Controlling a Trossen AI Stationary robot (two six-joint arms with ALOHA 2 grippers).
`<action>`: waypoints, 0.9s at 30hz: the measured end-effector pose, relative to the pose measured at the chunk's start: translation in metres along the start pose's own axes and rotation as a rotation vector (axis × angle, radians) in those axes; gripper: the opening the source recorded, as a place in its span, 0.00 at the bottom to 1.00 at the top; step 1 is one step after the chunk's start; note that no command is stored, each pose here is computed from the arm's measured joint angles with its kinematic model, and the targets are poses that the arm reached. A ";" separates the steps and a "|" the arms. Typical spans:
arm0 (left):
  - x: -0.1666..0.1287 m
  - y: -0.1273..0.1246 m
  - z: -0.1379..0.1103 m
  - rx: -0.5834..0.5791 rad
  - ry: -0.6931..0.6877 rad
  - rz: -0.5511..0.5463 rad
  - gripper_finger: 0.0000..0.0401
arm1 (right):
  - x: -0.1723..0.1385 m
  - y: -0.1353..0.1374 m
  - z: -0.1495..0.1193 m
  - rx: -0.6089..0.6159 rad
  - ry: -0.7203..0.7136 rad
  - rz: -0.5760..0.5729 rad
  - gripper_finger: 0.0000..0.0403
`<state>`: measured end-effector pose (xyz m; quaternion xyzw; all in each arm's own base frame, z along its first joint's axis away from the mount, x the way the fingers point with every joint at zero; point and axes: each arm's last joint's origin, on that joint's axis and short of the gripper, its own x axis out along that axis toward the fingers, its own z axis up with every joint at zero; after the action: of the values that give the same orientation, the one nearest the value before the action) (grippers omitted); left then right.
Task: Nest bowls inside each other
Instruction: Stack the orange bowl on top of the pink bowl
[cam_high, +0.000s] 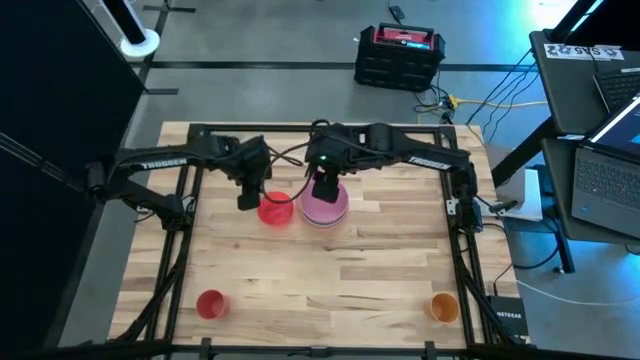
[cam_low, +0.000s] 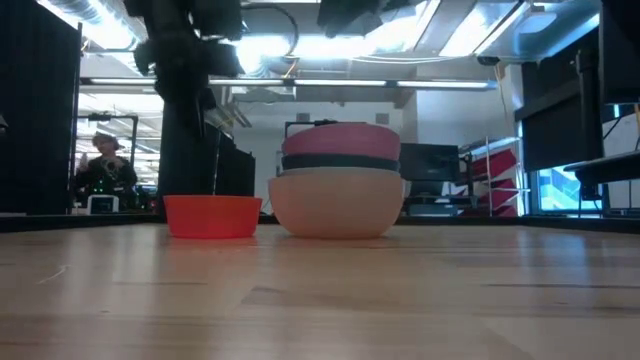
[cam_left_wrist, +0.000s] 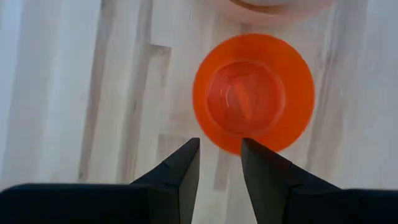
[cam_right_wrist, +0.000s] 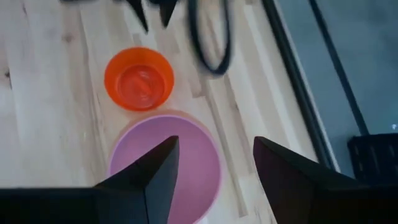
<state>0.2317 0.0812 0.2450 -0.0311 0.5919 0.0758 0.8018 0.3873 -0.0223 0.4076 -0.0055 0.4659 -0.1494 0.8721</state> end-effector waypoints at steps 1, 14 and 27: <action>0.004 0.000 0.002 0.001 0.006 0.002 0.26 | -0.003 -0.001 0.000 0.002 -0.010 -0.003 0.48; 0.043 0.001 0.018 -0.040 0.051 -0.004 0.26 | -0.007 -0.002 -0.001 0.004 -0.015 -0.016 0.48; 0.084 0.000 0.024 -0.052 0.141 -0.018 0.26 | -0.008 -0.003 -0.002 0.003 -0.008 -0.021 0.48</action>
<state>0.2790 0.0912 0.1723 -0.0627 0.6445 0.0818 0.7576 0.3809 -0.0226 0.4134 -0.0100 0.4621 -0.1594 0.8723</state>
